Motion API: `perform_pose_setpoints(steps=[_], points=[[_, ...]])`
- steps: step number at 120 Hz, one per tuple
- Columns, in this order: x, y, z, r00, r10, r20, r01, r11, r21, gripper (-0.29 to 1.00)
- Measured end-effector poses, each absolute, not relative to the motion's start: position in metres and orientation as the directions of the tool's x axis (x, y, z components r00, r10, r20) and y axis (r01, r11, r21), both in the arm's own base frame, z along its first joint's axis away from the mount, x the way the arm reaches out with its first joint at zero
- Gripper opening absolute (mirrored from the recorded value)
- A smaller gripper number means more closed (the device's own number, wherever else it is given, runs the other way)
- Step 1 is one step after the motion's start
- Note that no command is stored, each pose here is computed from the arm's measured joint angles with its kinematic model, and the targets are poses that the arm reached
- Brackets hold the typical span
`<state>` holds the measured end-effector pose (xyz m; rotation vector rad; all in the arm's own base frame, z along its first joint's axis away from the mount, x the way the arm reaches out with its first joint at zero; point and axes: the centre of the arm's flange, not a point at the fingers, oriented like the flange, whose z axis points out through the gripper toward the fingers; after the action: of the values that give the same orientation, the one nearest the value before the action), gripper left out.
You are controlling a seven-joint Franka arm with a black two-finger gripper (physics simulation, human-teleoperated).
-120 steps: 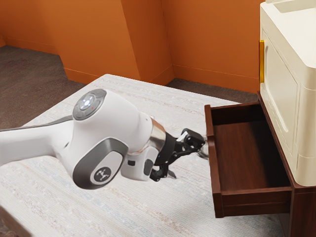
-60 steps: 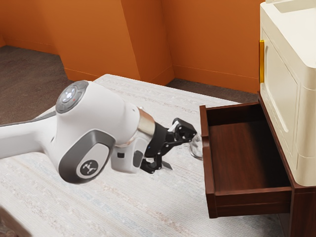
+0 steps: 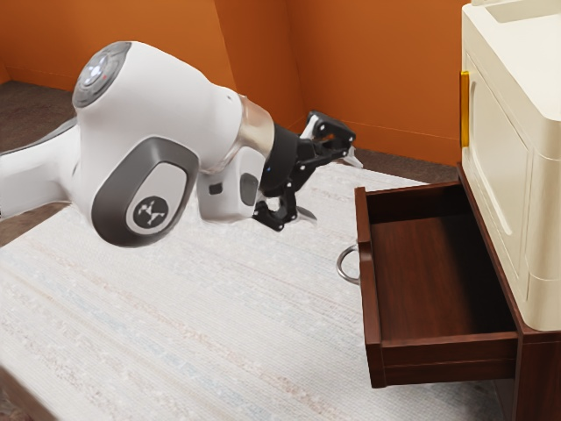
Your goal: Pull the drawer handle with one arm to open the drawer
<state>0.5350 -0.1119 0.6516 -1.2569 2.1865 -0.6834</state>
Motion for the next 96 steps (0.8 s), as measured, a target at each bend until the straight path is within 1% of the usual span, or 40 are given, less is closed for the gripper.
perform_pose_setpoints(steps=[13,26,46,57,67,79,96], points=[[0.541,-0.110,0.672,-0.363,-0.919,-0.156,-0.696,0.379,-0.610,0.70],[0.541,-0.103,0.669,-0.265,-0.958,-0.111,-0.795,0.282,-0.537,0.70],[0.557,-0.120,0.681,-0.071,-0.993,-0.099,-0.893,0.108,-0.437,0.70],[0.554,-0.115,0.683,0.070,-0.994,-0.078,-0.924,-0.035,-0.380,0.70],[0.551,-0.089,0.679,0.244,-0.967,-0.068,-0.921,-0.209,-0.329,0.70],[0.550,-0.059,0.671,0.442,-0.896,-0.048,-0.869,-0.414,-0.272,0.70],[0.546,-0.051,0.665,0.614,-0.789,-0.029,-0.773,-0.593,-0.228,0.70]])
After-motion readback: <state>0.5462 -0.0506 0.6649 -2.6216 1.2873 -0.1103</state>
